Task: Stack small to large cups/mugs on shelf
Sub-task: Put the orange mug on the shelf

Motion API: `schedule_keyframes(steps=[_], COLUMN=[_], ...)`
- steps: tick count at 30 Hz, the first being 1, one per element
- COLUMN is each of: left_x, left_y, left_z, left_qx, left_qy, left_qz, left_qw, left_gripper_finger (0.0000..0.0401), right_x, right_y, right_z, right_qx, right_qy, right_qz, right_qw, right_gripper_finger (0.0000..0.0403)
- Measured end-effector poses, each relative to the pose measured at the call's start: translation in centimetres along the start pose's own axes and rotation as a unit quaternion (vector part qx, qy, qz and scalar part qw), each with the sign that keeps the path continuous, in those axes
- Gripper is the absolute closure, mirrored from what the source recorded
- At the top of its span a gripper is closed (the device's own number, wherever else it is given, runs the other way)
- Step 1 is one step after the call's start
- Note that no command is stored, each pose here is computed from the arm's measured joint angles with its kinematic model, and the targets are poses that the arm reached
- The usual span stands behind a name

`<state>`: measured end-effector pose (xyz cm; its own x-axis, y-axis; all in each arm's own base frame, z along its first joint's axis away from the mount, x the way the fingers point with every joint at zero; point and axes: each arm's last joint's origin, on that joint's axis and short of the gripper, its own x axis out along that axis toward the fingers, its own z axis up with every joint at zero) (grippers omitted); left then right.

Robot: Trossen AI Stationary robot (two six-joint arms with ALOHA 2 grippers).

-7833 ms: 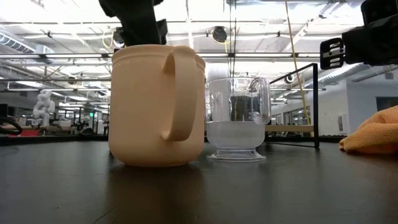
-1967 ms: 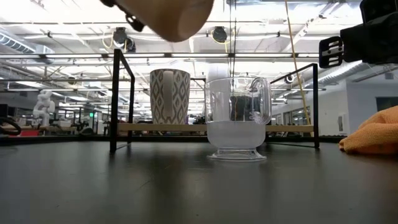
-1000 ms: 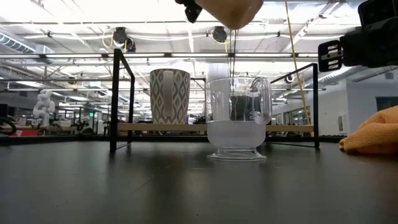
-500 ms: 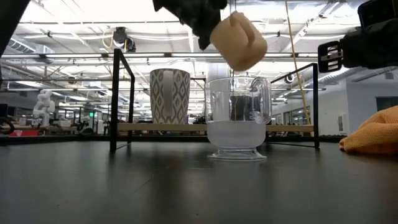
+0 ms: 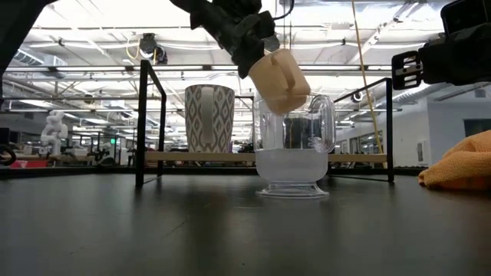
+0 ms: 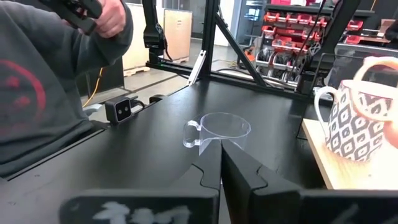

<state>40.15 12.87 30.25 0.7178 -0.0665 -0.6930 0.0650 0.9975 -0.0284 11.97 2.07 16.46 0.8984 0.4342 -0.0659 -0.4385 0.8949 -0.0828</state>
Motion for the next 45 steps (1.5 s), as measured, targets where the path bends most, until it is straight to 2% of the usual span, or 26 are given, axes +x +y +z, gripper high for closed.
schedule_keyframes(steps=[7, 11, 24, 35, 45], left_x=[-0.5, -0.5, 1.8, 2.7, 3.0], left_y=[1.3, 1.8, 2.3, 1.1, 0.2], left_z=[0.7, 1.3, 0.9, 0.8, 1.2], left_qx=[0.01, 0.008, -0.001, 0.005, 0.003], left_qy=[0.018, 0.055, 0.156, 0.168, 0.168], left_qz=[0.0, -0.004, -0.011, -0.02, -0.002], left_qw=[1.0, 0.998, 0.988, 0.986, 0.986], left_gripper_finger=[0.0397, 0.0397, 0.0397, 0.0397, 0.0397], right_x=[0.0, 0.0, 0.2, 0.2, 0.2], right_y=[0.0, -0.2, -0.4, -0.4, -0.4], right_z=[0.1, 0.1, -0.2, -0.2, -0.2], right_qx=[-0.002, 0.004, 0.011, 0.011, 0.011], right_qy=[-0.004, 0.0, 0.013, 0.014, 0.014], right_qz=[-0.003, -0.04, -0.052, -0.052, -0.052], right_qw=[1.0, 0.999, 0.999, 0.999, 0.998], right_gripper_finger=[0.0403, 0.0403, 0.0403, 0.0403, 0.0403])
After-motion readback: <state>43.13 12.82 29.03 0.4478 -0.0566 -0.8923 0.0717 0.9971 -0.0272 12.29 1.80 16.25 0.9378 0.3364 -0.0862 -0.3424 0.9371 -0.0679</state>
